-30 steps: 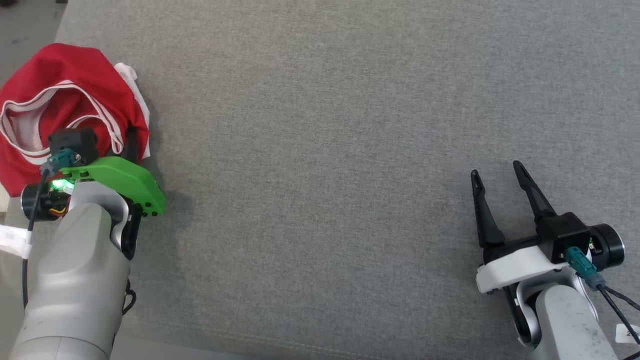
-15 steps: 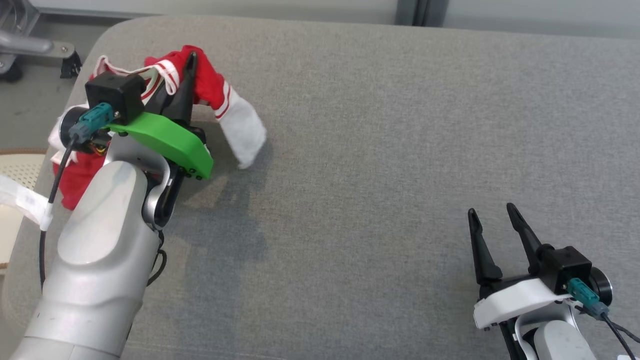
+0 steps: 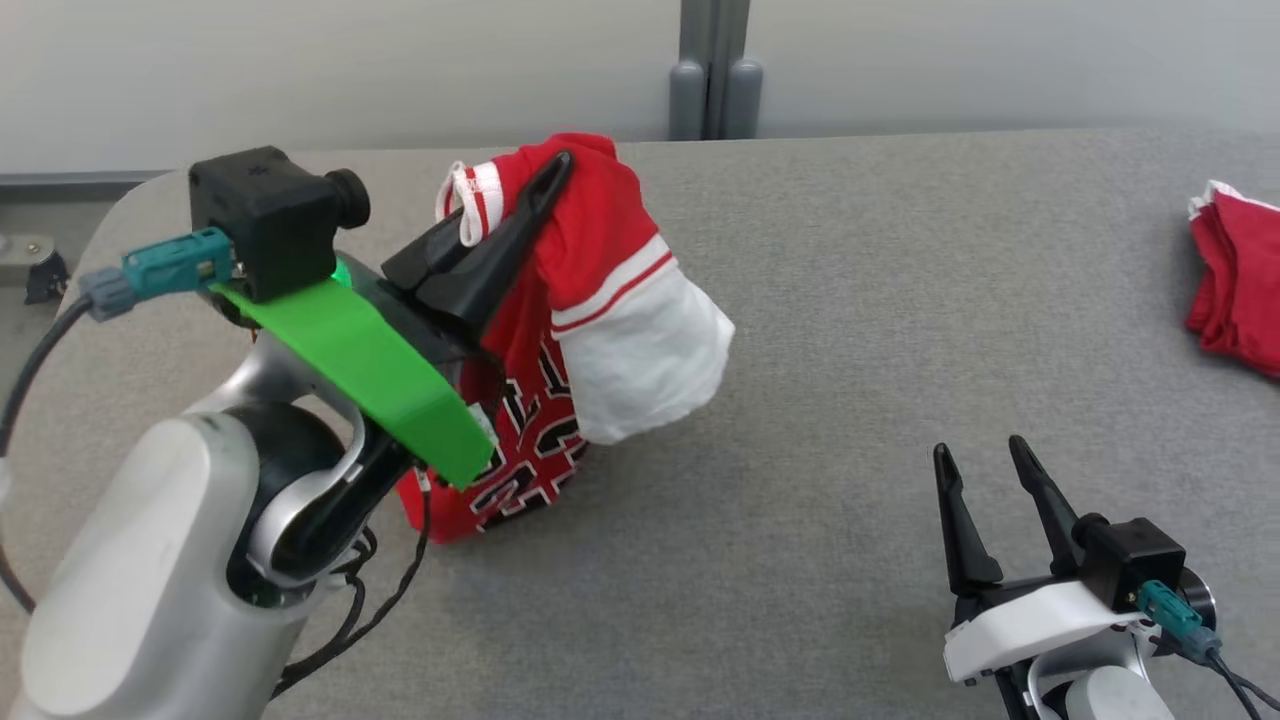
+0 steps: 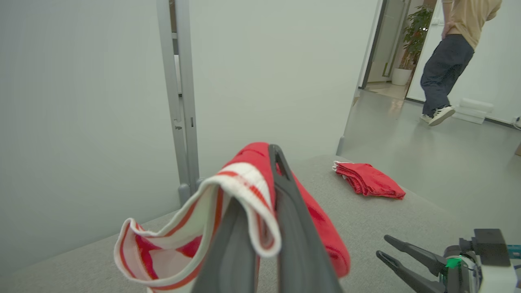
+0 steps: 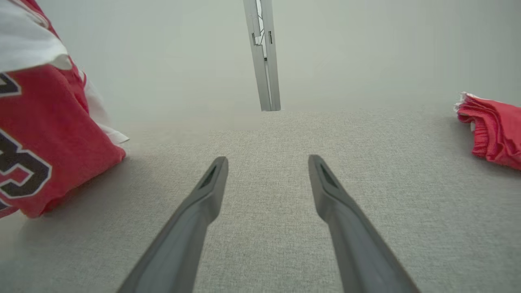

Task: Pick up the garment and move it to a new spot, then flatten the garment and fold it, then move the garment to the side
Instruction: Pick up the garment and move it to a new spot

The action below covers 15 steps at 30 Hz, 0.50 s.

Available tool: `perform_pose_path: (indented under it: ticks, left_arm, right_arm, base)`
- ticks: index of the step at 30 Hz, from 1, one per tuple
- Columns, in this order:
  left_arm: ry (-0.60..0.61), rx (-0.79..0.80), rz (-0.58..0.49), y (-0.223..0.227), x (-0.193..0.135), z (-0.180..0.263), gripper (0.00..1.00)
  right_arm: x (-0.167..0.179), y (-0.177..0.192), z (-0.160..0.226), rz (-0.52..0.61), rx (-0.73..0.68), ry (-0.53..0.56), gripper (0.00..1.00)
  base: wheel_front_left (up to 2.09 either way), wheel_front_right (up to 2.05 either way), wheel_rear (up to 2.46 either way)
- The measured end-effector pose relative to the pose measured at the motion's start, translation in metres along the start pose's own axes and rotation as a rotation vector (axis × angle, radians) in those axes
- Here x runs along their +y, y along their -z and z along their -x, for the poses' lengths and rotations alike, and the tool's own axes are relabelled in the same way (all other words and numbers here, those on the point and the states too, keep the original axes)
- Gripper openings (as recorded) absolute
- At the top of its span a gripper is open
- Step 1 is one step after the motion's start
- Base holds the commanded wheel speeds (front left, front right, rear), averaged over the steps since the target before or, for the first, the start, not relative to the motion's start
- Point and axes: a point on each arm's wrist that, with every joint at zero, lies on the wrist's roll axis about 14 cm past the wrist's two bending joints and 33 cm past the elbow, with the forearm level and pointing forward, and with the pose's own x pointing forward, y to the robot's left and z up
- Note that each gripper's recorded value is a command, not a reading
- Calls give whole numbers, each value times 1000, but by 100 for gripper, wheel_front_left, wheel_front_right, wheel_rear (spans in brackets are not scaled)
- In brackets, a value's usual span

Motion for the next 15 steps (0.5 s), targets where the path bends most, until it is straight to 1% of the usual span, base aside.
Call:
perform_pose_path:
  ticks: [7,11,12,15]
  left_arm:
    - [219,10,22,-28,-48,-12,0]
    - [265,39,1,-34,-50,-26,0]
    - [269,55,1,-31,-48,-30,0]
    - [284,142,48,-4,-44,-46,0]
  right_arm:
    - [-23,-6,16,-10,-15,80,100]
    - [-37,-9,22,-14,-24,125,100]
    - [-39,-9,23,-15,-24,134,100]
    - [-48,-8,28,-17,-19,163,100]
  base:
    - [0,0,0]
    - [0,0,0]
    - [0,0,0]
    - [0,0,0]
